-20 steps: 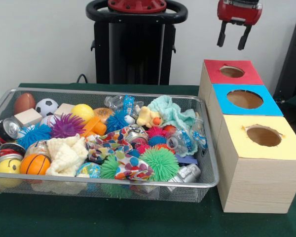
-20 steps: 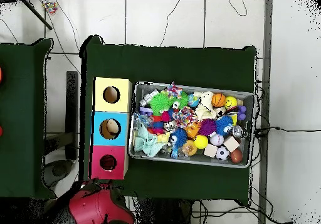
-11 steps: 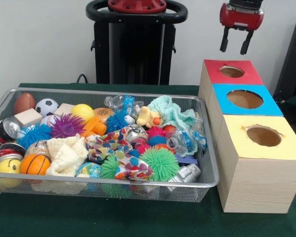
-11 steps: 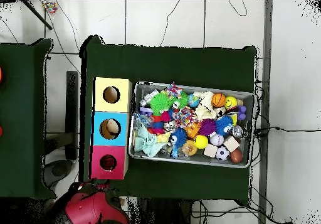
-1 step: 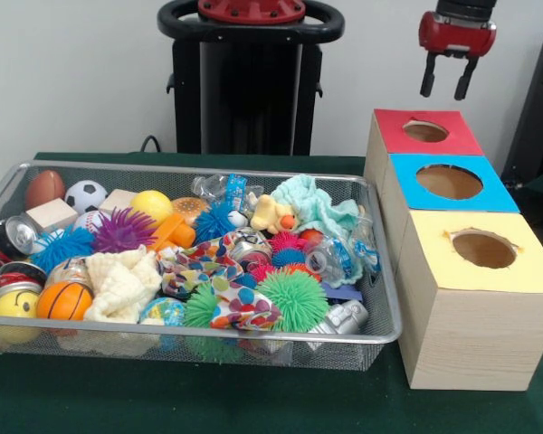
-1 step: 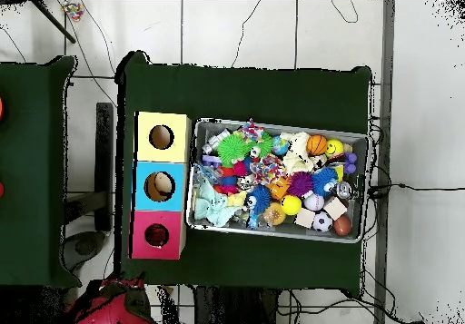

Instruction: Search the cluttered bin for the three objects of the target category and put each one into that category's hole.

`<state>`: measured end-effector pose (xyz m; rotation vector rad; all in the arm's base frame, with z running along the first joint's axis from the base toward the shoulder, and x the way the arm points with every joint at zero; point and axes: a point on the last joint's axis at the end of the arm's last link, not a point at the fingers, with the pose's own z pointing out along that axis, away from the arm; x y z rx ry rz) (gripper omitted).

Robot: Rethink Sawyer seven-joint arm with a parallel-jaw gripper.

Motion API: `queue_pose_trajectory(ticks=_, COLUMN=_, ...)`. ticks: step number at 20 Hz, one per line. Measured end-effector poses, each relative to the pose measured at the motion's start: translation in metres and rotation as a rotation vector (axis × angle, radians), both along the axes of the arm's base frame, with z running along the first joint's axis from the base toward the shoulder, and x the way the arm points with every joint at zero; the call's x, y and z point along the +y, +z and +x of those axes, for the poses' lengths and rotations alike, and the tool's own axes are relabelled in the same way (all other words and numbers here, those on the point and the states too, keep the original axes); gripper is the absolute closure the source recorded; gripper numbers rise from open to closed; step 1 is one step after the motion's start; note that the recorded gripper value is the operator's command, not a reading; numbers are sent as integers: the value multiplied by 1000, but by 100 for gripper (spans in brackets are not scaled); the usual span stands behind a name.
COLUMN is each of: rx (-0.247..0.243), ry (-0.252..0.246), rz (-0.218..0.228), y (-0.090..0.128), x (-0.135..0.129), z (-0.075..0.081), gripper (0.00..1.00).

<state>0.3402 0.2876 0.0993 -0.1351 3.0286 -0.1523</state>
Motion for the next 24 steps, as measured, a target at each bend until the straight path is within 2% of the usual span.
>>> queue_pose_trajectory(ticks=2, rx=-13, ry=16, rz=10, y=-6, x=2, z=-9, gripper=0)
queue_pose_trajectory(ticks=5, rx=-26, ry=18, rz=18, y=-10, x=-1, z=-14, gripper=0)
queue_pose_trajectory(ticks=10, rx=-53, ry=7, rz=34, y=-19, x=-21, z=-41, gripper=0)
queue_pose_trajectory(ticks=13, rx=-49, ry=0, rz=32, y=-22, x=-30, z=-53, gripper=0)
queue_pose_trajectory(ticks=14, rx=-43, ry=-4, rz=29, y=-25, x=-36, z=-63, gripper=0)
queue_pose_trajectory(ticks=18, rx=-31, ry=-12, rz=20, y=-31, x=-49, z=-84, gripper=0)
queue_pose_trajectory(ticks=19, rx=-21, ry=-15, rz=15, y=-35, x=-55, z=-95, gripper=0)
queue_pose_trajectory(ticks=24, rx=12, ry=-8, rz=-3, y=-39, x=-62, z=-120, gripper=0)
